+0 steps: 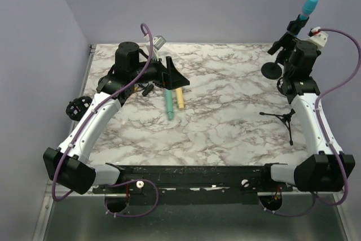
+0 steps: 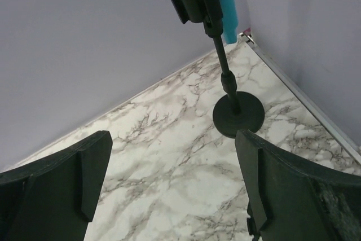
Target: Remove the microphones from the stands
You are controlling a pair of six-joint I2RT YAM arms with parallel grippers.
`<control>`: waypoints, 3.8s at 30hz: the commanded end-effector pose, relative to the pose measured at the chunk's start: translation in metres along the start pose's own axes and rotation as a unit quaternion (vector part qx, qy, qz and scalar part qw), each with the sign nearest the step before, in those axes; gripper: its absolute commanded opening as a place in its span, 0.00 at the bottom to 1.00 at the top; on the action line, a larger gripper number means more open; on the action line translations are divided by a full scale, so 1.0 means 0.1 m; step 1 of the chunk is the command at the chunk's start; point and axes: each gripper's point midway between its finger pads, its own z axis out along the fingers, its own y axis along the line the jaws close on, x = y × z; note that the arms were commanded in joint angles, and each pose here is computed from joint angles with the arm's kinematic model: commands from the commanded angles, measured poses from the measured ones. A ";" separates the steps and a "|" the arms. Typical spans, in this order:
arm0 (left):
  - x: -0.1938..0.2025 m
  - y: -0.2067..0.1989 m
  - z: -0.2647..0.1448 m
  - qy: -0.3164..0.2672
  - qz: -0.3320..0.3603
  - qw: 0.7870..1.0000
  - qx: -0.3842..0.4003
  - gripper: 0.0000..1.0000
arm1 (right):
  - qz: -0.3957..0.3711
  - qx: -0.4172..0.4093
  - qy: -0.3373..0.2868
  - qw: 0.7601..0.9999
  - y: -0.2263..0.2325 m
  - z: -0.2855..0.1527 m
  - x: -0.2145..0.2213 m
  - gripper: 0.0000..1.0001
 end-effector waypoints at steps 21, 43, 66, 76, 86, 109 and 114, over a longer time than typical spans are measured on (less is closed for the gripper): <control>-0.09 -0.03 -0.11 -0.016 0.023 1.000 -0.009 0.94 | -0.135 0.051 -0.077 0.987 -0.40 1.88 0.50 0.92; -0.12 0.10 -0.11 -0.020 -0.005 1.000 0.000 0.94 | -0.162 0.018 -0.086 0.983 -0.32 2.41 0.79 0.45; -0.13 0.13 -0.10 -0.021 -0.008 1.000 -0.002 0.94 | -0.165 -0.120 -0.058 0.977 0.71 1.90 1.24 0.01; -0.13 0.11 -0.12 -0.023 -0.005 1.000 -0.002 0.94 | -0.170 -0.213 0.003 0.962 1.51 0.94 1.76 0.01; -0.11 0.16 -0.09 -0.020 -0.011 1.000 -0.006 0.94 | -0.158 -0.288 0.106 0.939 1.69 -0.57 2.51 0.01; -0.05 0.36 0.00 -0.010 -0.022 0.999 -0.028 0.94 | -0.210 -0.340 0.149 0.904 1.55 -2.16 2.83 0.09; -0.05 0.38 0.00 -0.009 -0.021 0.999 -0.034 0.94 | -0.210 -0.343 0.159 0.902 1.50 -2.22 2.85 0.39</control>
